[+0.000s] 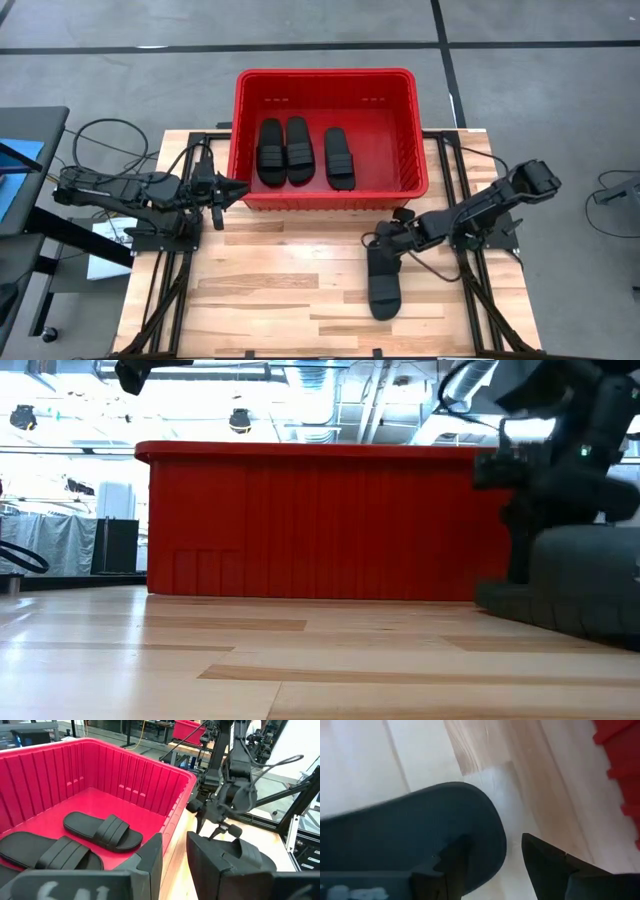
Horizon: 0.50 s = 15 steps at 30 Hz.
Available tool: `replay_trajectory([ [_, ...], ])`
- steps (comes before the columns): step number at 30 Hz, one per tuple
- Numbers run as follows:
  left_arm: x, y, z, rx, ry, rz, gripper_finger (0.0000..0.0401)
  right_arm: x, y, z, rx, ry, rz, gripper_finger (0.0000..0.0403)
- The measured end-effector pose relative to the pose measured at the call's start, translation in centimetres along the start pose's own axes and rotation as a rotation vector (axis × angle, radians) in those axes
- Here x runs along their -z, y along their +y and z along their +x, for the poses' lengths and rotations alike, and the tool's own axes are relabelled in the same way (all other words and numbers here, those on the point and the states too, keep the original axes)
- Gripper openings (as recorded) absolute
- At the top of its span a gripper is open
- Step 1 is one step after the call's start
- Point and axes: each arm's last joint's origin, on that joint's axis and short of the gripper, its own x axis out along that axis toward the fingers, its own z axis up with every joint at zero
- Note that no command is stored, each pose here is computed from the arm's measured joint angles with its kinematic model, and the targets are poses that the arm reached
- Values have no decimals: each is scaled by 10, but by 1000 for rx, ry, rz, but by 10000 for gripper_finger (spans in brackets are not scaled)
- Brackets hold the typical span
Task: Pick and place slides into bin
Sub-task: Put the black slide into the red bin
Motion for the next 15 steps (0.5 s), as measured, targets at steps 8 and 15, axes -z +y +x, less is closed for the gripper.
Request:
replay_trajectory([
  [8,0,0,0,0,0,-8,77,3,5,20,38,55,-14,143],
  [15,0,0,0,0,0,-16,77,3,5,21,14,80,-8,21],
])
